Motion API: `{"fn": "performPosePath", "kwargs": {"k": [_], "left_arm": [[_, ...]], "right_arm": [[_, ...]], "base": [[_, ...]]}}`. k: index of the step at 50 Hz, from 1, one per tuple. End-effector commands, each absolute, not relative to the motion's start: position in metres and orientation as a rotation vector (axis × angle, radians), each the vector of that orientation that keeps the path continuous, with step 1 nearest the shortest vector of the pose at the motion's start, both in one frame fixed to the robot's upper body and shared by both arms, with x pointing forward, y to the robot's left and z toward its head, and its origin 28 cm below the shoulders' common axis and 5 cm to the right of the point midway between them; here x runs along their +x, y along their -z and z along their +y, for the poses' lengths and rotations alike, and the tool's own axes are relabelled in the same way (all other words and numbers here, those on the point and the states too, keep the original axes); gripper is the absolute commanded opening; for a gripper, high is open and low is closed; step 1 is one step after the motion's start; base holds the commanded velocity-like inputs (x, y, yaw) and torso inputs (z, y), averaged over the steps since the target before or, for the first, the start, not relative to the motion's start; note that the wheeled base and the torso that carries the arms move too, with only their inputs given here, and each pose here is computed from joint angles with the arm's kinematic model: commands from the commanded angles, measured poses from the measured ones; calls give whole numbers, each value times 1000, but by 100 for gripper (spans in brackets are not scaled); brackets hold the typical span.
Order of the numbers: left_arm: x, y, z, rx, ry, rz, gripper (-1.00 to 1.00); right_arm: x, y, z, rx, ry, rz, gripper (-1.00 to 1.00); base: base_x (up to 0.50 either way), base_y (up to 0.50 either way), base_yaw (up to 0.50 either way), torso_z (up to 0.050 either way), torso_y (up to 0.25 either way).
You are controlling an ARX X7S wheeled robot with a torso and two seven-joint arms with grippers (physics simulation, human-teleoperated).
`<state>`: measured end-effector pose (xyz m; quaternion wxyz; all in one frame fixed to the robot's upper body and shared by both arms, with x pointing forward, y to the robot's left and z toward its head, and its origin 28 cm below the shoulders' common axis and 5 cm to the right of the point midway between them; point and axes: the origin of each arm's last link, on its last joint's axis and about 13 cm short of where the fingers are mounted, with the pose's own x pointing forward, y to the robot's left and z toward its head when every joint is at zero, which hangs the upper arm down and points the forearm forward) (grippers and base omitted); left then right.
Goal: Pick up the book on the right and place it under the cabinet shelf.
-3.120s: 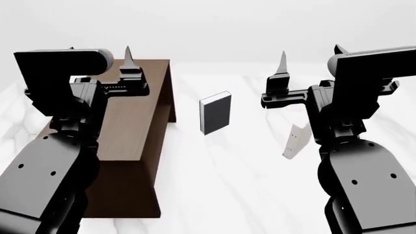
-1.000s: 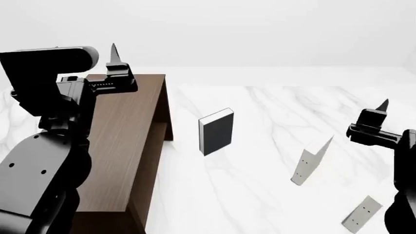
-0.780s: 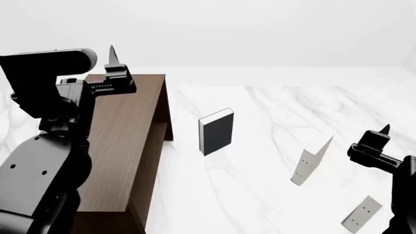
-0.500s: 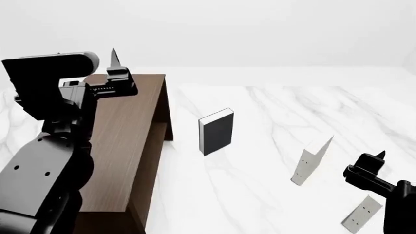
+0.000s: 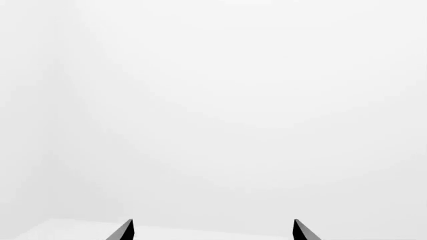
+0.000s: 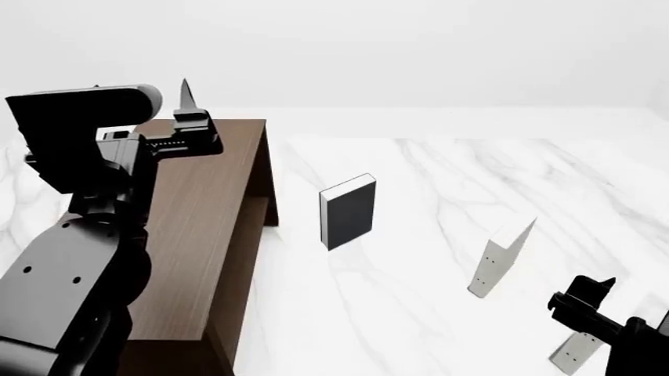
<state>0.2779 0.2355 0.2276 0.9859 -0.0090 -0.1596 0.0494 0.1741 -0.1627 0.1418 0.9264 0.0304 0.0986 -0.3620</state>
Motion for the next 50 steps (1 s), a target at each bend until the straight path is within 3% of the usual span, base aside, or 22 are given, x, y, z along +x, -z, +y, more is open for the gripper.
{"fn": "performPosePath", "kwargs": {"k": [1, 50], "left_arm": [[278, -228, 235, -16, -96, -322, 100], [279, -221, 235, -8, -89, -315, 100]], "right_arm": [[178, -128, -167, 59, 773, 234, 100], [214, -88, -171, 61, 788, 317, 100]], "base": [[0, 0, 0, 0, 0], [0, 0, 0, 0, 0]]}}
